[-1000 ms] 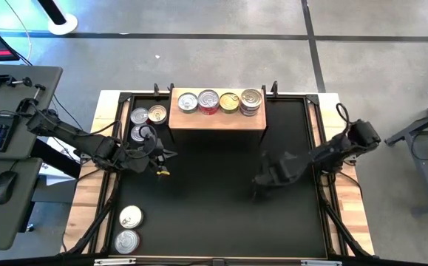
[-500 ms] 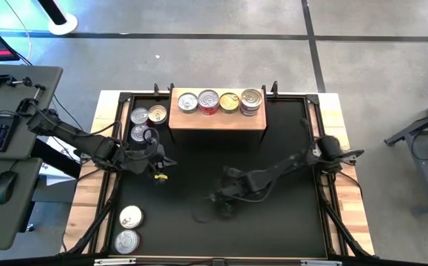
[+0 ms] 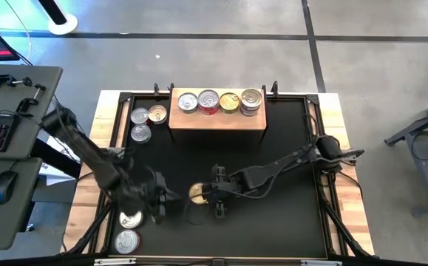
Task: Stack canned seafood by type on shelf
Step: Stack the green tuna can on top of the other green tuna can
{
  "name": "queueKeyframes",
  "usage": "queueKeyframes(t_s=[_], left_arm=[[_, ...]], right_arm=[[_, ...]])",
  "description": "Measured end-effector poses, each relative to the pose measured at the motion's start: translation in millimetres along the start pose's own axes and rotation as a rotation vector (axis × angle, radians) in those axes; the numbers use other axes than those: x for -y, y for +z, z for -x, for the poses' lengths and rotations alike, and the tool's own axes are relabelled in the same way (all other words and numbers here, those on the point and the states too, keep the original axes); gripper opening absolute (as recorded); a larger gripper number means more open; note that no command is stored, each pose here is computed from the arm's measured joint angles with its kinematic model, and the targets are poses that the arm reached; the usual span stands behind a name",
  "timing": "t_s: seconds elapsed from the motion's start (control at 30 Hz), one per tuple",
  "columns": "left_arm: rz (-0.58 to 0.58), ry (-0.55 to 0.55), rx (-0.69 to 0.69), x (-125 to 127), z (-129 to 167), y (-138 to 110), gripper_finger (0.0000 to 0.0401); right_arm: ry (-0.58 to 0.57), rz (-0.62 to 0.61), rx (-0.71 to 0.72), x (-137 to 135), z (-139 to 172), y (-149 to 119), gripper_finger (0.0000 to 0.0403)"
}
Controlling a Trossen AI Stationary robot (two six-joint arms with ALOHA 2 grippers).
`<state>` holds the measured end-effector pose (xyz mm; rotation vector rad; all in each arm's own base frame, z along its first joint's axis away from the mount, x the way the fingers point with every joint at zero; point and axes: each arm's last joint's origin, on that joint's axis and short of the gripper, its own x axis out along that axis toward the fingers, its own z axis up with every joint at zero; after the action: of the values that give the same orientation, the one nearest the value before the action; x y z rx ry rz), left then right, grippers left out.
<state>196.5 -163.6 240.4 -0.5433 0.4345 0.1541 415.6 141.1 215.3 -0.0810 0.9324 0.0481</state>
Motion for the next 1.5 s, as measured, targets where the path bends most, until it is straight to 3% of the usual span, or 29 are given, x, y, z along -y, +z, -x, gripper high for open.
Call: queueKeyframes(t_s=[0.13, 0.23, 0.5, 0.57, 0.63, 0.9, 1.07, 1.5], left_arm=[[0.019, -0.007, -0.063, 10, -25, -35, 0.0000], [-0.015, 0.009, -0.089, 8, -38, -44, 0.0000], [-0.528, 0.039, -0.185, -12, -54, -32, 0.0000], [-0.636, 0.039, -0.250, -19, -60, -33, 0.0000], [-0.708, 0.050, -0.304, -25, -64, -34, 0.0000], [-0.837, 0.163, -0.333, -40, -80, -40, 0.0000], [-0.845, 0.219, -0.318, -46, -91, -44, 0.0000], [-0.760, 0.244, -0.306, -49, -105, -56, 0.0000]], right_arm=[[0.088, -0.093, -0.080, -9, 2, -26, 0.0000], [0.130, -0.209, -0.143, -17, 5, -51, 0.0000], [0.382, -0.664, 0.037, -52, 4, -85, 0.0000], [0.377, -0.768, 0.063, -51, -1, -84, 0.0000], [0.300, -0.856, 0.046, -44, -10, -87, 0.0000], [0.102, -0.964, 0.107, -4, -28, -75, 0.0000], [0.102, -0.988, 0.097, 18, -34, -69, 0.0000], [0.061, -0.951, 0.008, 21, -43, -80, 0.0000]])
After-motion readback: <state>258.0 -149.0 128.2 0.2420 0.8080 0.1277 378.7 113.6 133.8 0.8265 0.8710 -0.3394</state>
